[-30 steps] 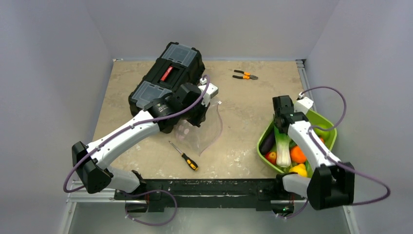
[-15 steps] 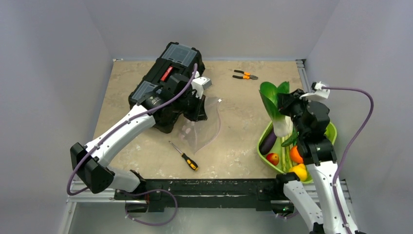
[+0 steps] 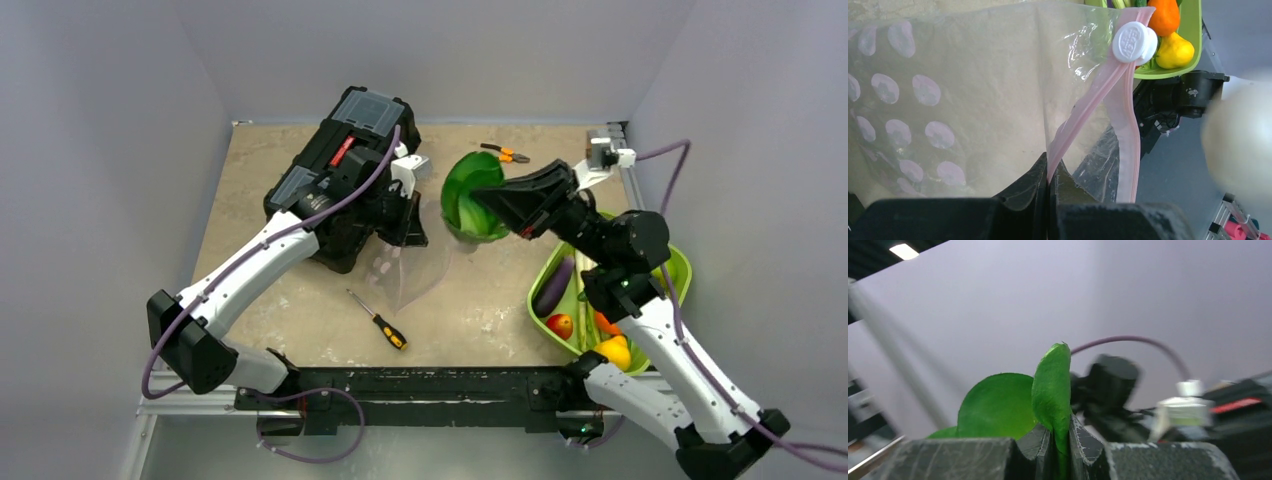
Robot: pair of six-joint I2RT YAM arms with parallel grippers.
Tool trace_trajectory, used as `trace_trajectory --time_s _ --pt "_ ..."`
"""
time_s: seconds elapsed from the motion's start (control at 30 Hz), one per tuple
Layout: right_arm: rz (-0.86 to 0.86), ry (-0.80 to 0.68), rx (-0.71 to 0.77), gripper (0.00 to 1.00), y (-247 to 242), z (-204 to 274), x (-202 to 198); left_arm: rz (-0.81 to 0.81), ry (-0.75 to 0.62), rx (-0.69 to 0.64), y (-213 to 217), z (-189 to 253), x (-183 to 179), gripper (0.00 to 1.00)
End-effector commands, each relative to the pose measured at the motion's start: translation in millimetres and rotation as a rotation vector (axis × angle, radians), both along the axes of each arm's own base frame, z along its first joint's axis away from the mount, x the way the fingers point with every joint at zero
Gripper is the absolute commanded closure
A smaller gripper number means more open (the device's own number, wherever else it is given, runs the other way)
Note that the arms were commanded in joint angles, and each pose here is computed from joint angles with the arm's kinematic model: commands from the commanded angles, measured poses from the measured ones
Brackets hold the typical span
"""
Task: Place the food in the zip-top bag and seal the zipper
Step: Place the fake vegetable in the zipper food storage bag.
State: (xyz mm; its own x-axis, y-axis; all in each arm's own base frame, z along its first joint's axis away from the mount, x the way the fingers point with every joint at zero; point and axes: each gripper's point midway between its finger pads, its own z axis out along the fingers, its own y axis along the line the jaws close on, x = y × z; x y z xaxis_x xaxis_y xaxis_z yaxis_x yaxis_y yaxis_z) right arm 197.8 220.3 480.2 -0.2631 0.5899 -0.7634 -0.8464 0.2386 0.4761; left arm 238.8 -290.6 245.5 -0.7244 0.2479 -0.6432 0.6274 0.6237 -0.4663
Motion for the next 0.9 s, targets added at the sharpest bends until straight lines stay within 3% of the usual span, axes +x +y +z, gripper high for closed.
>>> trace_trajectory --time_s 0.0,0.13,0.37,0.87 --pt "0.244 -0.218 0.102 1.0 31.9 57.4 -70.3 -0.019 -0.011 -0.066 -8.8 15.6 3.4 1.0" --pt "0.36 -0.233 0.064 1.0 71.6 38.9 -80.0 -0.028 -0.005 -0.074 -9.4 16.3 3.2 1.0" --pt "0.242 -0.247 -0.051 1.0 91.4 -3.3 -53.8 -0.05 -0.004 -0.087 -10.9 18.6 0.1 1.0" --pt "0.098 -0.189 -0.121 1.0 73.2 -63.2 -39.6 0.024 -0.086 -0.13 3.8 36.2 9.3 1.0"
